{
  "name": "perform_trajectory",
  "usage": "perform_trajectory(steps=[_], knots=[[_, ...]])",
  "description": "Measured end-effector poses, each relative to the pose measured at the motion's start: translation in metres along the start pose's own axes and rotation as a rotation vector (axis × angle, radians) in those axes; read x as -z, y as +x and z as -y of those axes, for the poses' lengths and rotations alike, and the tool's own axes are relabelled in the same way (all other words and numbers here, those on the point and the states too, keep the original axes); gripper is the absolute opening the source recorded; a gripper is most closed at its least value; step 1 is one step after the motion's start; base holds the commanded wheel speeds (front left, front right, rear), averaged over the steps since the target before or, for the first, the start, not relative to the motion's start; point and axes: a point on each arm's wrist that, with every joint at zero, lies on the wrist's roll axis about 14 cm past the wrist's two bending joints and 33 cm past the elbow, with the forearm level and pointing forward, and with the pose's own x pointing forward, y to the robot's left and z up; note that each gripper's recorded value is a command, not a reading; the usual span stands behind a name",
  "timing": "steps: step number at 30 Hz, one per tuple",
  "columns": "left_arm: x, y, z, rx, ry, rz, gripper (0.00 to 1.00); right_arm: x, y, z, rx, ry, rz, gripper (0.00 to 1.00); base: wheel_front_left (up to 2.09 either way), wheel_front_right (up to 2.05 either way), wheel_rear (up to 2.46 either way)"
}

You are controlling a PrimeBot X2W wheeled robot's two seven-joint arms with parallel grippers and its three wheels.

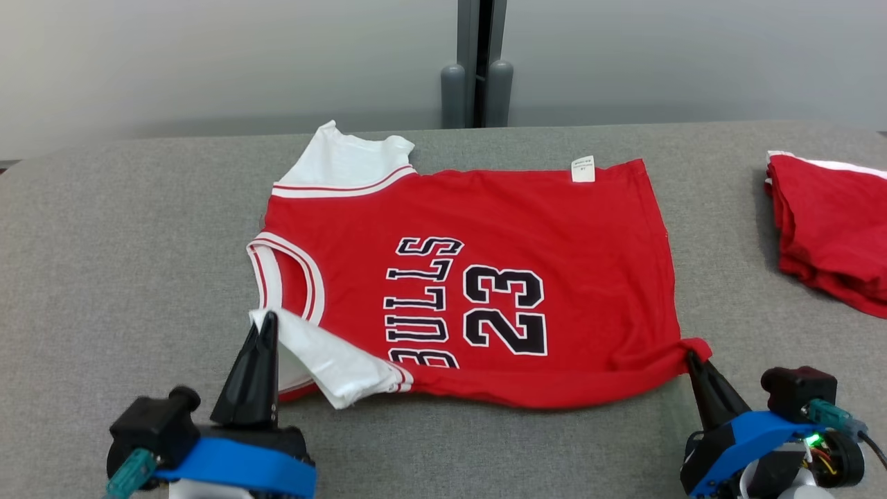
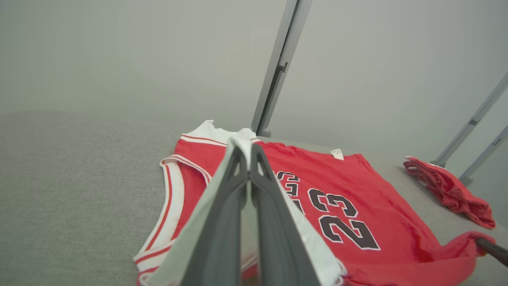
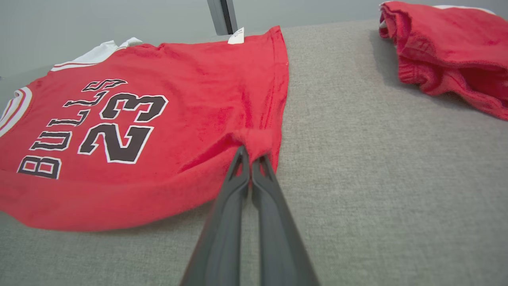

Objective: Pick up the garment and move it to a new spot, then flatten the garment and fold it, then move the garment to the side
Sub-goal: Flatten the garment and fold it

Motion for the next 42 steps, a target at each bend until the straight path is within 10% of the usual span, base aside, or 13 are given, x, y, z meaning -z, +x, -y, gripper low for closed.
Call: perform_trajectory(steps=[18, 20, 22, 23, 25, 26, 27, 42], knots=[[0.021, 0.106, -0.029, 0.015, 0.12, -0.03, 0.0, -0.009, 0.066, 0.009, 0.026, 0.029, 0.031, 0.03, 0.0, 0.0, 0.0], [0.022, 0.113, -0.03, 0.01, 0.122, -0.023, 0.0, -0.008, 0.07, 0.009, 0.025, 0.02, 0.029, 0.29, 0.0, 0.0, 0.0], [0.02, 0.119, -0.031, 0.006, 0.121, -0.011, 0.0, -0.008, 0.074, 0.008, 0.024, 0.026, 0.039, 1.0, 0.0, 0.0, 0.0], [0.021, 0.122, -0.032, 0.004, 0.128, -0.009, 0.0, -0.009, 0.075, 0.008, 0.024, 0.03, 0.045, 1.0, 0.0, 0.0, 0.0], [0.022, 0.125, -0.033, -0.003, 0.127, -0.01, 0.46, -0.011, 0.077, 0.007, 0.022, 0.036, 0.062, 1.0, 0.0, 0.0, 0.0], [0.023, 0.126, -0.032, -0.004, 0.128, -0.008, 0.92, -0.013, 0.077, 0.007, 0.02, 0.039, 0.074, 1.0, 0.0, 0.0, 0.0], [0.023, 0.127, -0.032, -0.005, 0.128, -0.006, 1.0, -0.015, 0.077, 0.006, 0.018, 0.038, 0.09, 1.0, 0.0, 0.0, 0.0], [0.016, 0.087, -0.041, -0.047, 0.089, 0.033, 1.0, -0.043, 0.058, -0.004, -0.012, 0.021, 0.213, 1.0, 0.0, 0.0, 0.0]])
